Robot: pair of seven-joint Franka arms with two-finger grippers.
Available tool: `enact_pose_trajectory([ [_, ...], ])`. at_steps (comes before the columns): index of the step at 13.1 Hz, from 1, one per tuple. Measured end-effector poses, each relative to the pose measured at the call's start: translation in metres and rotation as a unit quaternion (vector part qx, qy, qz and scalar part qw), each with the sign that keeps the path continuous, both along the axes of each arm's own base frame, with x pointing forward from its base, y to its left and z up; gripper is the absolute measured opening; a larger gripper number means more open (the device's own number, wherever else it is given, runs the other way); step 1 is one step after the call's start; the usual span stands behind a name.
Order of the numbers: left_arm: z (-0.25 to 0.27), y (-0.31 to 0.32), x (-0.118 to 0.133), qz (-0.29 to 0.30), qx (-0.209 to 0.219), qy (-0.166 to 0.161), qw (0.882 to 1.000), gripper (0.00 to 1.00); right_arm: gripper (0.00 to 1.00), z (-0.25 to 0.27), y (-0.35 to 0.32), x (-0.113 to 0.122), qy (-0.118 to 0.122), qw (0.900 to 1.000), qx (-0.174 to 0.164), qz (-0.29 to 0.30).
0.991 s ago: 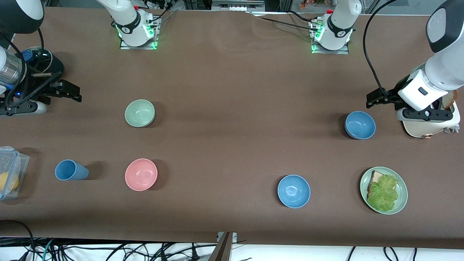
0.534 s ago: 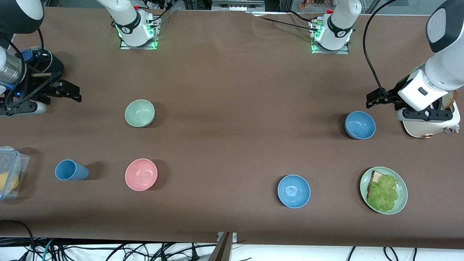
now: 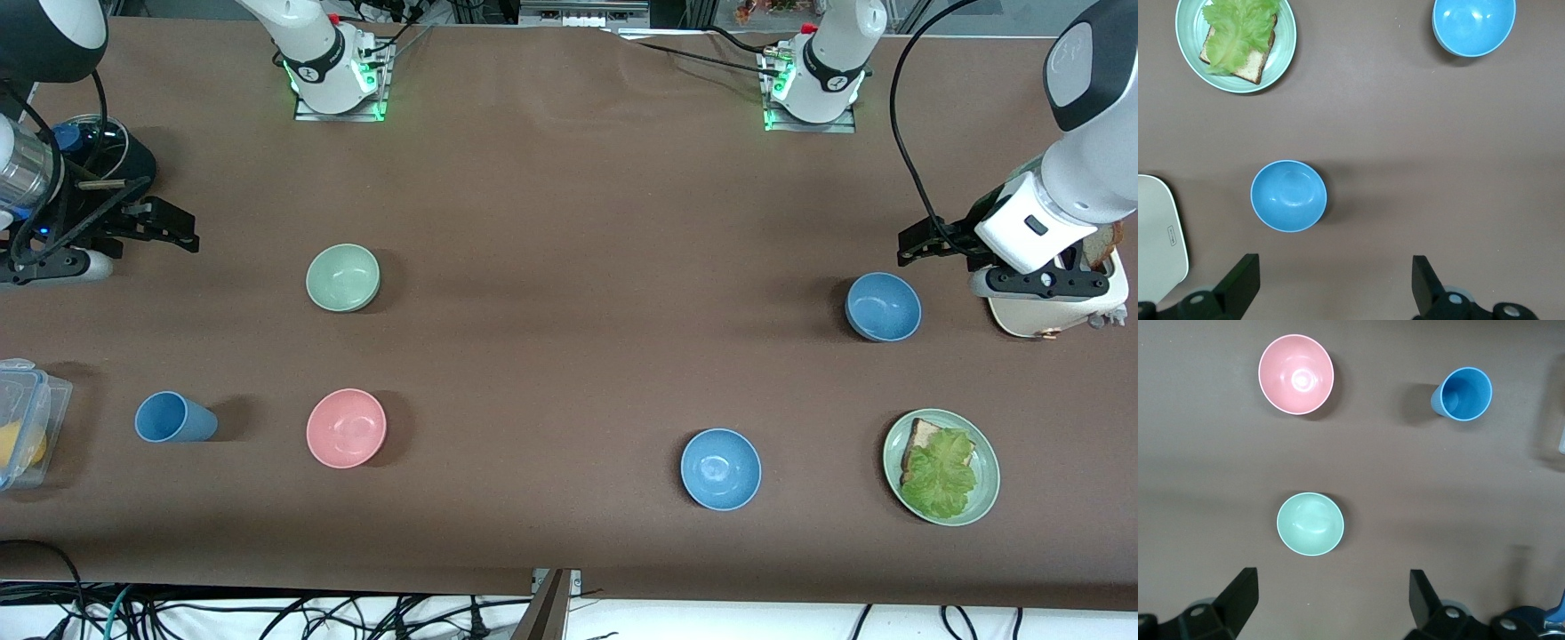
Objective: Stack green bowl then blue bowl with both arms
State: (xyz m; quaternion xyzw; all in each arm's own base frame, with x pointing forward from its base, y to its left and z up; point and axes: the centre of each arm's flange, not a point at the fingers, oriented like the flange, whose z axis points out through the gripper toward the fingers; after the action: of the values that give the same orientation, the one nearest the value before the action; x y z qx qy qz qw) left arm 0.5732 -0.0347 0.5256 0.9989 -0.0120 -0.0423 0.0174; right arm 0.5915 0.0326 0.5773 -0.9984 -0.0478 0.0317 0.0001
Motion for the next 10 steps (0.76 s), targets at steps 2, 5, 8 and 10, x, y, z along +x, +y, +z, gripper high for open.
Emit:
enact_pose_trajectory([
  [2, -0.0001, 0.0, 0.0, 0.0, 0.0, 0.0, 1.0, 1.0, 1.0, 0.0, 0.0, 0.0003, -0.001, 1.0, 0.0, 0.0],
  [5, -0.0002, 0.0, 0.0001, 0.0, 0.0, 0.0, 1.0, 1.0, 1.0, -0.0006, -0.0001, 0.0003, -0.001, 1.0, 0.0, 0.0],
  [8, -0.0002, 0.0, 0.0001, 0.0, 0.0, 0.0, 1.0, 1.0, 1.0, -0.0014, -0.0008, 0.0003, 0.0, 1.0, 0.0, -0.001],
  [10, -0.0002, 0.0, 0.0001, 0.0, 0.0, 0.0, 1.0, 1.0, 1.0, -0.0015, -0.002, 0.0003, 0.0, 1.0, 0.0, -0.002],
])
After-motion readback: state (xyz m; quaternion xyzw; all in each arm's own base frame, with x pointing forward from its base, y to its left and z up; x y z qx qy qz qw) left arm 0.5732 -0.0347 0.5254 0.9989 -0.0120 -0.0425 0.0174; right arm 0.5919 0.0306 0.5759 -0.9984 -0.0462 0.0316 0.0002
